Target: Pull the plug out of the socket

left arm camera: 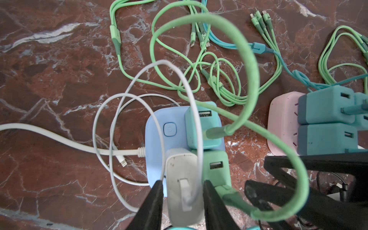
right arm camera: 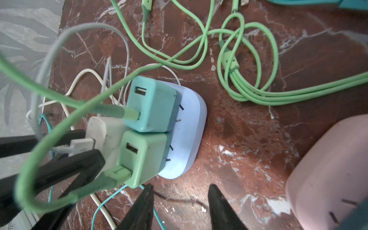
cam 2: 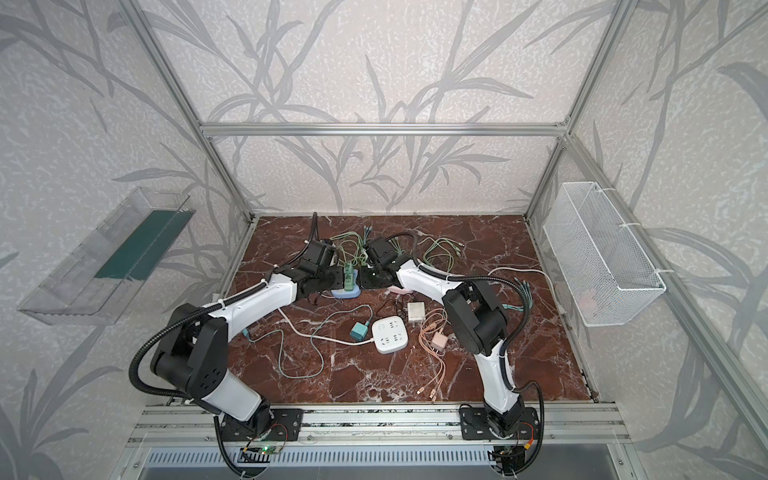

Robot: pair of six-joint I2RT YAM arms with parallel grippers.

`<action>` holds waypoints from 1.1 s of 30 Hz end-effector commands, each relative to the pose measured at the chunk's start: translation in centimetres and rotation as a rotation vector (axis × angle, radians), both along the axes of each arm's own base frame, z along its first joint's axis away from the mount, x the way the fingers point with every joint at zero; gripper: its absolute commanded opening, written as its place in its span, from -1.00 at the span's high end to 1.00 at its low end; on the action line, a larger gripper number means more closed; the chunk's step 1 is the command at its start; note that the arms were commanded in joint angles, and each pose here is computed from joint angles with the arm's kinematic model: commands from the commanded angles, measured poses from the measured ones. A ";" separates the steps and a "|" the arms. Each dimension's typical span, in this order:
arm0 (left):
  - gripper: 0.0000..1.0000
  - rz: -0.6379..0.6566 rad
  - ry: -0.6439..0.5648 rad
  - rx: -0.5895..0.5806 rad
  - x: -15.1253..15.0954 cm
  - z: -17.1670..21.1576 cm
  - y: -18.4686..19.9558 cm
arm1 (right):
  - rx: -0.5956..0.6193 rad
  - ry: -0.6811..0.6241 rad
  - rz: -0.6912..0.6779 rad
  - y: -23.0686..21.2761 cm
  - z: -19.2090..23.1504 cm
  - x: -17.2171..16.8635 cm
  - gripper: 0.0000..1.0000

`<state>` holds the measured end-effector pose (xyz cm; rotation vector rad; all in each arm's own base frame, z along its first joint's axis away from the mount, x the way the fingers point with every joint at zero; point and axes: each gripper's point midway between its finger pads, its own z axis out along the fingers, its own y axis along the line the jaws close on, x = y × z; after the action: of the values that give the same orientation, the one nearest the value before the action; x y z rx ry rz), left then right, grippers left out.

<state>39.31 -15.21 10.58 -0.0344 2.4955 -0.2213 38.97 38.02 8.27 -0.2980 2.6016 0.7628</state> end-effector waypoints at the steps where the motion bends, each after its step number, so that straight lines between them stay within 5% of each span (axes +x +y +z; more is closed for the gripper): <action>1: 0.31 -0.026 0.042 0.013 0.0 -0.4 -0.1 | -0.006 0.031 0.012 0.7 -0.7 0.0 0.09; 16: 0.36 -0.056 0.086 0.002 -0.4 -1.1 -0.7 | 0.004 0.056 0.012 1.4 -1.8 0.9 0.08; 23: 0.66 -0.081 0.101 -0.028 -1.0 -0.9 -1.2 | -0.009 0.064 0.012 1.2 -2.5 0.9 0.04; 33: 0.77 -0.116 0.084 -0.104 -1.7 0.5 -2.3 | -0.061 0.082 0.029 0.4 -3.9 0.3 0.07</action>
<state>38.93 -16.35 10.26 0.0284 2.5565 -0.3042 39.49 38.66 5.40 -0.3060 2.6791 0.7473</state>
